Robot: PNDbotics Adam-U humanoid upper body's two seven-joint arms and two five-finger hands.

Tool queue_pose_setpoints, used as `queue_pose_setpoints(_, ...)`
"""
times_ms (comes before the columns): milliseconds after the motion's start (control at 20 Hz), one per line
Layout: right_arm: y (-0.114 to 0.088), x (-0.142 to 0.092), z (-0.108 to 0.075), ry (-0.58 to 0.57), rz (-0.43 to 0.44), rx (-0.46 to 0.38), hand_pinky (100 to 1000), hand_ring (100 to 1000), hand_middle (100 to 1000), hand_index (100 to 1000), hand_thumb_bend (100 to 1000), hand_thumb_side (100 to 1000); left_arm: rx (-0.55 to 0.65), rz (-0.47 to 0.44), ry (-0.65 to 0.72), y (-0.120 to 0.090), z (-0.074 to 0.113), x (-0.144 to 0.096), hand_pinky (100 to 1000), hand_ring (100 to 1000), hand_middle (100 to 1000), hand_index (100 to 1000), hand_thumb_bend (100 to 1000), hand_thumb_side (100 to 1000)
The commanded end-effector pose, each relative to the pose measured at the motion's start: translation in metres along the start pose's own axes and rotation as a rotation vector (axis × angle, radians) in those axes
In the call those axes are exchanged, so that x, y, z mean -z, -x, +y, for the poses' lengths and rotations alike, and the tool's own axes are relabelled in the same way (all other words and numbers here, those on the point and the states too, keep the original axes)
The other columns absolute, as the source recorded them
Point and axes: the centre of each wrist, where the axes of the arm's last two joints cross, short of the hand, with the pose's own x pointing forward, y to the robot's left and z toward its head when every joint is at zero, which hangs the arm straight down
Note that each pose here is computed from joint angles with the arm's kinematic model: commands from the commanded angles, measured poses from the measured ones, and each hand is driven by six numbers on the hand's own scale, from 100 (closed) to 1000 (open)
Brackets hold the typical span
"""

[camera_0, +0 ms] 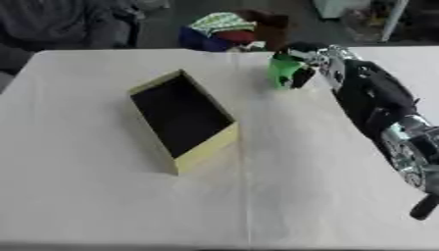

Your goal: Pick up objects on the table and place them in the box.

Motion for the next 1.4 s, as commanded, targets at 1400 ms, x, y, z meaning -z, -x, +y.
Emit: queue_pose_setpoints(1400,-0.179,0.004,-0.068,0.194,-0.764,-0.311,903,978,603,938,100,100,-0.001,-0.037,0.012,-0.008,-0.001,0.005,645,651,724,812,533,603)
